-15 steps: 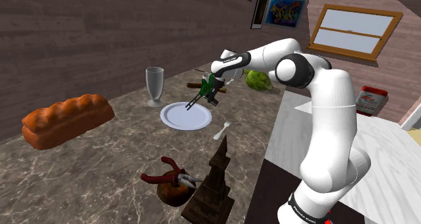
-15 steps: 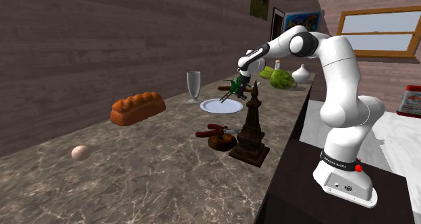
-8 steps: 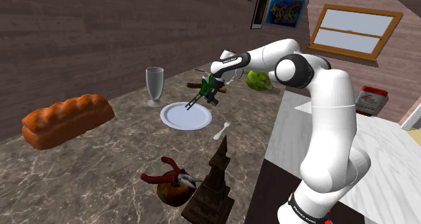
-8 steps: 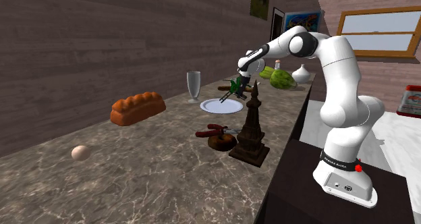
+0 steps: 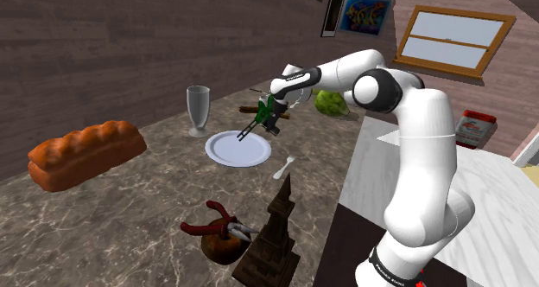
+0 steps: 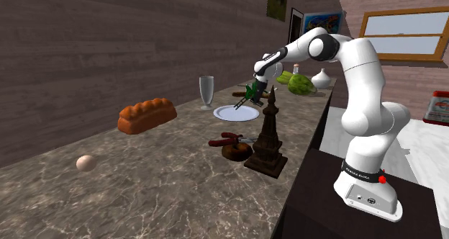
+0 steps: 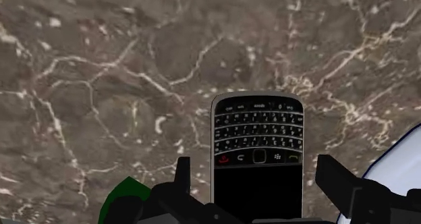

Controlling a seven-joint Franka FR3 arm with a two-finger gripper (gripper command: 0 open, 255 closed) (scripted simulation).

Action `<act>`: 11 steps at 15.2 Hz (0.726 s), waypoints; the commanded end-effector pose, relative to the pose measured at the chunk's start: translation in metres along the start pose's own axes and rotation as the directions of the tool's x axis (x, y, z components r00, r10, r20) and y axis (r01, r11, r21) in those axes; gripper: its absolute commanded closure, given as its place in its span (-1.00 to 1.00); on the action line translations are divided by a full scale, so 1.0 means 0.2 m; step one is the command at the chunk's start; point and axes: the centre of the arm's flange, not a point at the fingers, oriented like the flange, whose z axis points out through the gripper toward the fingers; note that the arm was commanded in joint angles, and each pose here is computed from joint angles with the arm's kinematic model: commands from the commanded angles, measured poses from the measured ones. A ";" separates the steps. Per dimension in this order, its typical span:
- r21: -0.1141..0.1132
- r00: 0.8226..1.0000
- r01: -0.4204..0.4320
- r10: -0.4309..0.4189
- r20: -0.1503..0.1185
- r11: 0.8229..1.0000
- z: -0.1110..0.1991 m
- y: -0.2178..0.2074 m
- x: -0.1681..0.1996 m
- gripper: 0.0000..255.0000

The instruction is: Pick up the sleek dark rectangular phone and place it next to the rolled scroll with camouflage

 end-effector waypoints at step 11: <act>0.000 1.000 0.000 0.000 0.000 1.000 -0.21 0.00 0.00 -1.00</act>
